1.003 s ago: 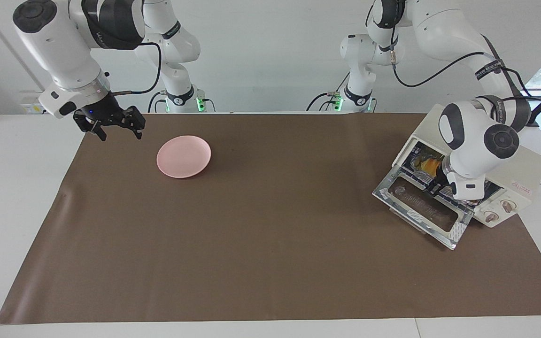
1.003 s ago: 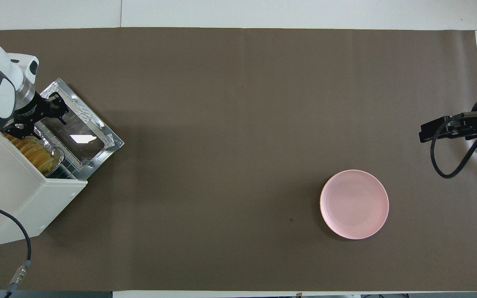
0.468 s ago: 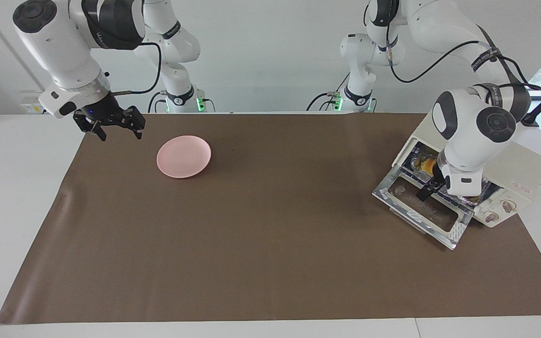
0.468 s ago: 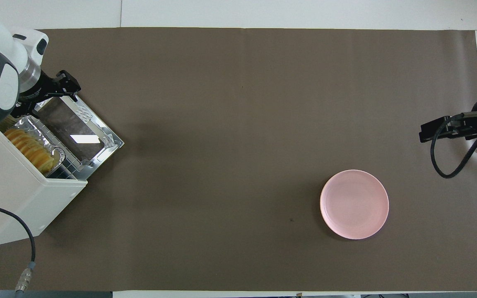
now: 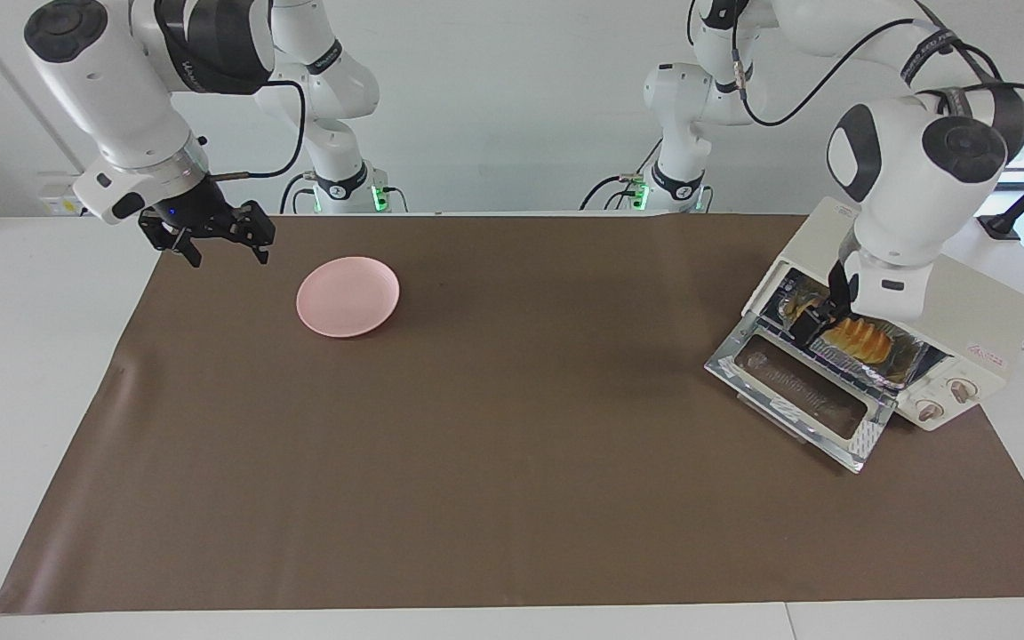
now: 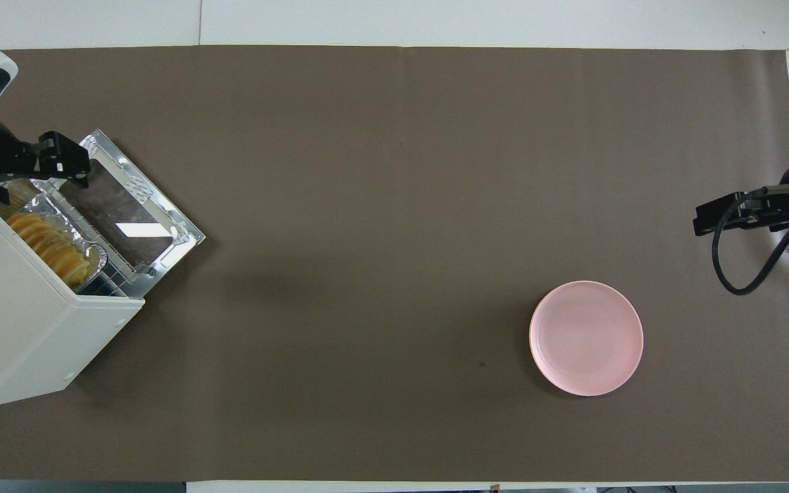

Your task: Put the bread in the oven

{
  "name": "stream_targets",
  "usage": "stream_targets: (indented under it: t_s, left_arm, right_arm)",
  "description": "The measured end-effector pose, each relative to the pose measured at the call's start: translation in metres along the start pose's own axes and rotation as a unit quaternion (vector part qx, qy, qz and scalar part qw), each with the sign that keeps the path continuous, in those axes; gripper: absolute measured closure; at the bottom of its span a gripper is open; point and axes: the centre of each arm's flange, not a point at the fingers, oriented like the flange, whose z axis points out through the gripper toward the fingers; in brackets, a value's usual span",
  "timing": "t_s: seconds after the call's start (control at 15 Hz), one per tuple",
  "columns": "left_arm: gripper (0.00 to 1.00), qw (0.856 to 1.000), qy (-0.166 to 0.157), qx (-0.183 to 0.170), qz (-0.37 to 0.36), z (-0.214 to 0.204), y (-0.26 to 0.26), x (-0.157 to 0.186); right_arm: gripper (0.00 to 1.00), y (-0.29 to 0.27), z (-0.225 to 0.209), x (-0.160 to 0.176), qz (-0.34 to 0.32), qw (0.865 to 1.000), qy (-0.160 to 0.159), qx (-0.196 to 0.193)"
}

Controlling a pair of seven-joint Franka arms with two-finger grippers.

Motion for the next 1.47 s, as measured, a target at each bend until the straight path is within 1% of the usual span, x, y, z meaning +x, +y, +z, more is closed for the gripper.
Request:
stream_targets:
  t_s: [0.13, 0.33, 0.6, 0.8, 1.07, 1.47]
  left_arm:
    - [0.0, 1.0, -0.008, -0.005, 0.029, -0.017, -0.015, -0.016]
    - [0.0, 0.999, -0.009, -0.015, 0.044, -0.036, -0.023, -0.034]
    - [0.0, 0.998, -0.005, -0.039, 0.057, -0.045, -0.023, -0.041]
    - [0.0, 0.996, 0.0, -0.043, 0.076, -0.056, -0.02, -0.052]
    - [0.0, 0.994, 0.003, -0.045, 0.1, -0.061, -0.027, -0.067]
    - [0.0, 0.992, 0.003, -0.047, 0.116, -0.058, -0.029, -0.067]
  right_arm:
    - [0.0, 0.0, 0.0, 0.0, 0.0, 1.0, 0.0, 0.0]
    - [0.0, 0.0, 0.0, 0.0, 0.0, 1.0, 0.0, 0.0]
    - [0.0, 0.0, 0.0, 0.0, 0.0, 1.0, 0.0, 0.0]
    - [0.0, 0.0, 0.0, 0.0, 0.0, 1.0, 0.0, 0.0]
    - [0.0, 0.0, 0.0, 0.0, 0.0, 1.0, 0.0, 0.0]
    - [0.0, 0.0, 0.0, 0.0, 0.0, 1.0, 0.0, 0.0]
